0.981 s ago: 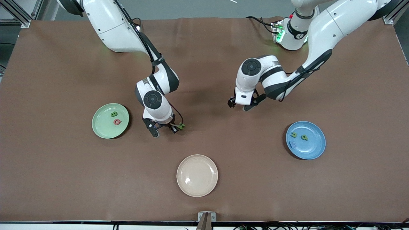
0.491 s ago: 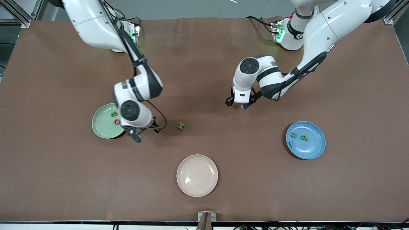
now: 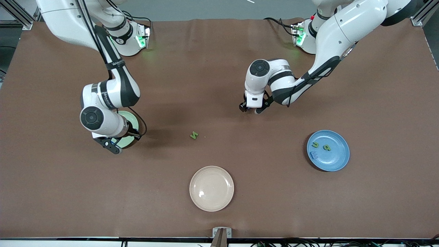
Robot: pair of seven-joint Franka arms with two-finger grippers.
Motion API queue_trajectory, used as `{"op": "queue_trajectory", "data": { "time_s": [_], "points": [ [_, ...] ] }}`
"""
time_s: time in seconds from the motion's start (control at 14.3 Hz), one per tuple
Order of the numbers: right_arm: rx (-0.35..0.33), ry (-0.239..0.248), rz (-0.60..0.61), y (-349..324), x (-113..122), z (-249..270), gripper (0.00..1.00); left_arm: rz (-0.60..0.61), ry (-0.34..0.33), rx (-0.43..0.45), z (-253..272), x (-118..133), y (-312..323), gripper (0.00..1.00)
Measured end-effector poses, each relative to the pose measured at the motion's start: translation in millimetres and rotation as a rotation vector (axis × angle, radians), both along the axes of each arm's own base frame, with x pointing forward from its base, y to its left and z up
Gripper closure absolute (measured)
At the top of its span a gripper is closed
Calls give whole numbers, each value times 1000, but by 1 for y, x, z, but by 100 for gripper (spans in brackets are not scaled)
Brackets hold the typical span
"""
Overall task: Sort upper and lower case letters into plates
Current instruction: 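Place the blue C on the green plate with the right gripper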
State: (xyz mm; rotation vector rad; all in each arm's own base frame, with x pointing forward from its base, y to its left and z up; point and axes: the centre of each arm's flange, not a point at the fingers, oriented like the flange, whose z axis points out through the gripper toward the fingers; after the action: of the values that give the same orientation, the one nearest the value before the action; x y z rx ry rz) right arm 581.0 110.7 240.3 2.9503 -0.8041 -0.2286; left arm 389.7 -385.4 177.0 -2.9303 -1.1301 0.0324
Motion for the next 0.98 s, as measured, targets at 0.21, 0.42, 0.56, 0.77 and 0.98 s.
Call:
{"op": "queue_trajectory", "data": {
  "time_s": [0.21, 0.42, 0.56, 0.77, 0.98],
  "points": [
    [22, -3, 61, -56, -13, -27, 66, 3, -16, 15, -7, -2, 0, 37],
    [34, 0, 81, -84, -16, -28, 66, 5, -23, 7, -5, -1, -1, 48],
    [38, -3, 98, -87, -16, -25, 66, 8, -29, 1, -3, 2, -2, 67],
    [47, 6, 113, -107, -19, -28, 66, 9, -39, 3, -2, 10, 0, 73],
    [51, 7, 112, -120, -19, -28, 42, -42, -70, 50, 10, 47, 14, 73]
  ]
}}
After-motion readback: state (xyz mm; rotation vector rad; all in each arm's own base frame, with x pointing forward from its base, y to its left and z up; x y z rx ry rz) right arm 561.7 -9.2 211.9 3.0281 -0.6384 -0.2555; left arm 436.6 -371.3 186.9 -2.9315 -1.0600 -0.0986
